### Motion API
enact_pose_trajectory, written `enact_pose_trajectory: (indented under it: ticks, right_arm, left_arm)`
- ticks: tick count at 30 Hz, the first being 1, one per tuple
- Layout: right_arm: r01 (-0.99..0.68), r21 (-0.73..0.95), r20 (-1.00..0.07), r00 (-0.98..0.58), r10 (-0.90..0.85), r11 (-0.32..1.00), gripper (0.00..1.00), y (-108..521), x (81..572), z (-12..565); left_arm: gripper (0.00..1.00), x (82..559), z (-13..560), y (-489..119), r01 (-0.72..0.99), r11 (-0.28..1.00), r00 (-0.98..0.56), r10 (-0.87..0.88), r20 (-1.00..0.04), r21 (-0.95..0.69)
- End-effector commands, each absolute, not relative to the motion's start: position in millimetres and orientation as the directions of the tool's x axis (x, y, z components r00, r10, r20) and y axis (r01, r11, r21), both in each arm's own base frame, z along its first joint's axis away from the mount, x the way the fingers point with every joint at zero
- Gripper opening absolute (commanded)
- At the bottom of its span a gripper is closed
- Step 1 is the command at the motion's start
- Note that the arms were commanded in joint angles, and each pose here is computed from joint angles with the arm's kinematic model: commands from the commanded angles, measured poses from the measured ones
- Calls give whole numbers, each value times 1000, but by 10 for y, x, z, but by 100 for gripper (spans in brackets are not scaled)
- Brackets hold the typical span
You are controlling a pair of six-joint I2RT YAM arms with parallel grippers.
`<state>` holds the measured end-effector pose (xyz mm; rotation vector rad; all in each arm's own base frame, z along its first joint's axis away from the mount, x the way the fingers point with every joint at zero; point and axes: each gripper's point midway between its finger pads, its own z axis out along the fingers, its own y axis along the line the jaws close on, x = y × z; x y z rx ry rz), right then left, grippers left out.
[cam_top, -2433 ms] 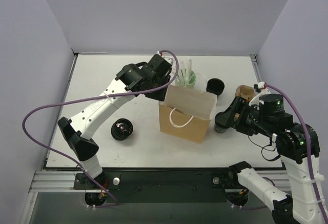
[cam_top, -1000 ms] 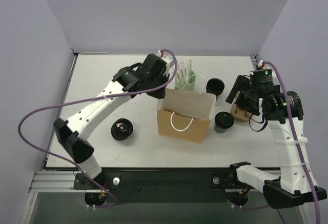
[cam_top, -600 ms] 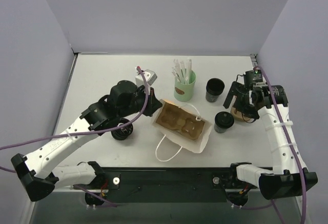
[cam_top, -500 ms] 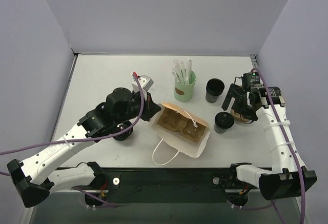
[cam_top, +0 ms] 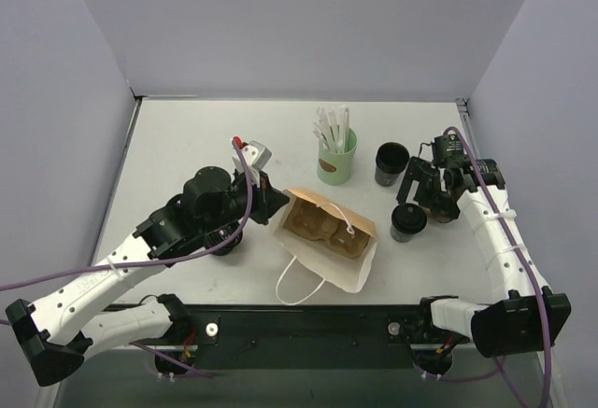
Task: Pack the takeout coffee
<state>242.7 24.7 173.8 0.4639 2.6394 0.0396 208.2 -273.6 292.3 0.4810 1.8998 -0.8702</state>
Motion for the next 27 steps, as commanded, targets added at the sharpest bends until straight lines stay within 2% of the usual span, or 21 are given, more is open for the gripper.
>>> enact_pose_trajectory:
  ticks: [1,11,19,27]
  right_arm:
    - [279,62,-387,-878,280,958,85,224,2464,1522]
    - [206,-68,-332,-927,173,976,85,70,2601,1220]
    - [125,-17,-241,-963,117,992,80,205,2553,1001]
    - [107,-33,-225,-970,97,994,73,182,2531,925]
  left_arm:
    - [0,2063,3179,-2679,667,658,-408,-70,-910,-350]
    - [0,1964,3205,-2612,659,648,-431,-91,-898,-382]
    - [0,1931,3193,-2558,651,657,-440,-82,-894,-381]
    - [0,1931,3170,-2567,644,659,-453,-82,-888,-389]
